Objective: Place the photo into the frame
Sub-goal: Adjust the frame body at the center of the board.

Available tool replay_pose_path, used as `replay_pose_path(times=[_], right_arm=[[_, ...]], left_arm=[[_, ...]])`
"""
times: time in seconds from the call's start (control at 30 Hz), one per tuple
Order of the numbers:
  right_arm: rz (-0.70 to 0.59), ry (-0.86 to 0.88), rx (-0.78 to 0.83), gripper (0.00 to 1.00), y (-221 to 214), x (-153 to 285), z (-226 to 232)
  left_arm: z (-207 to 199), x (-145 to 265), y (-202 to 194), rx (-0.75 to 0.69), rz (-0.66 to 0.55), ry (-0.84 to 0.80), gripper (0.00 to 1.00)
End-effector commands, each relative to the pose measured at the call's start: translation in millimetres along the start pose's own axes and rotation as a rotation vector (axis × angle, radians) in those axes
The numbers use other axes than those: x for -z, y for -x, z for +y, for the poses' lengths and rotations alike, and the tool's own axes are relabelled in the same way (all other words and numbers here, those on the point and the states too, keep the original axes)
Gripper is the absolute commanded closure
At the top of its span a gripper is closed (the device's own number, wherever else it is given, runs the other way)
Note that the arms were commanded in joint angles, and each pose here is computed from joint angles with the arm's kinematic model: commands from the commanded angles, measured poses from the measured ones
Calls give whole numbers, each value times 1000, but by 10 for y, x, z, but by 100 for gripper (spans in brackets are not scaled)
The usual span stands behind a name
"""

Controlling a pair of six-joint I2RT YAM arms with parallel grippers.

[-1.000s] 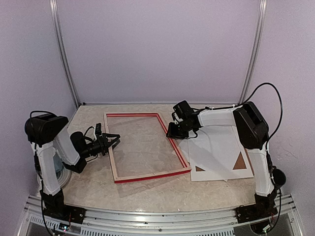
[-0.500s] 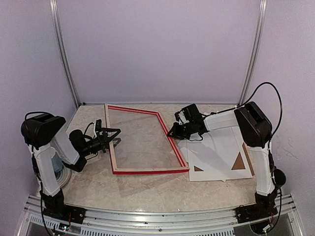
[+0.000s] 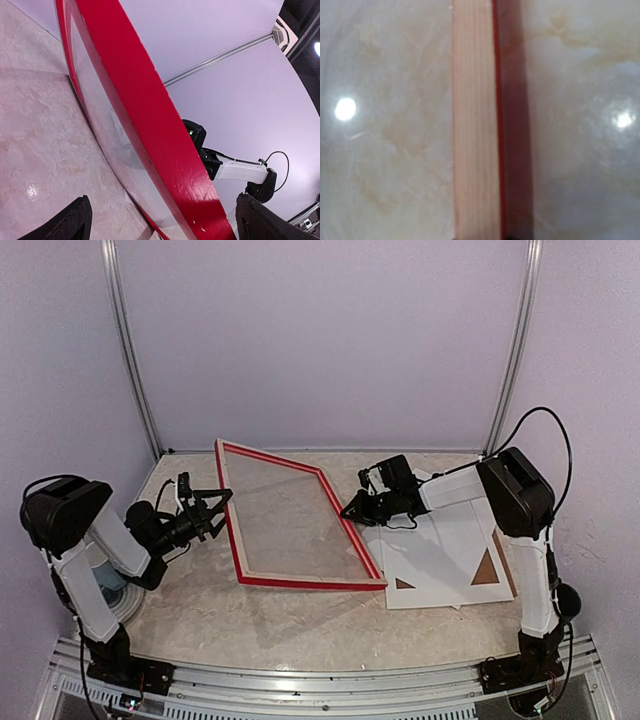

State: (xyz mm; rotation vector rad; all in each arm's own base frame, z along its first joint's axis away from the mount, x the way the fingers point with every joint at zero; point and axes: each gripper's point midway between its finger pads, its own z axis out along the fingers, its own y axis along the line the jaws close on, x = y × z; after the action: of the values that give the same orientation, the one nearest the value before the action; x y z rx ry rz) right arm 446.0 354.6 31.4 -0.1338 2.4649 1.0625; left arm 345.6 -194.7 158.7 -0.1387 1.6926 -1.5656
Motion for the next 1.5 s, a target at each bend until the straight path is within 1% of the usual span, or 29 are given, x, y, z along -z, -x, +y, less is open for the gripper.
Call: replay_pose_path(times=[0.0,0.1,0.23,0.33,0.43,0.6,0.77,0.87,1.17,1.47], right_arm=[[159,-65,-117,100,-530,-61,-350],[166,-63,-132,100,-547,-57,-373],[158,-42,-135,100,-526,-51,-339],[154,-24,-137,100,-507,-40,-302],[146,-11,-138,100,-485,-17,-267],[99,17,-119,100,-352,55,-144],[73,29,-109,100,-243,94,-49],[57,35,-98,100,-192,133,15],[36,62,-65,100,-93,163,245],[26,84,-37,100,-45,171,439]], left_arm=[[-626,177,381,-173,-203,-182,1],[-521,287,451,-98,-277,-126,1],[-210,316,364,-9,-290,-14,1],[60,267,244,32,-264,85,1],[213,201,161,42,-239,132,1],[428,87,32,74,-183,188,9],[556,-74,-110,89,-113,202,20],[620,-190,-217,97,-69,205,23],[743,-487,-496,109,36,206,23],[700,-763,-680,92,98,173,23]])
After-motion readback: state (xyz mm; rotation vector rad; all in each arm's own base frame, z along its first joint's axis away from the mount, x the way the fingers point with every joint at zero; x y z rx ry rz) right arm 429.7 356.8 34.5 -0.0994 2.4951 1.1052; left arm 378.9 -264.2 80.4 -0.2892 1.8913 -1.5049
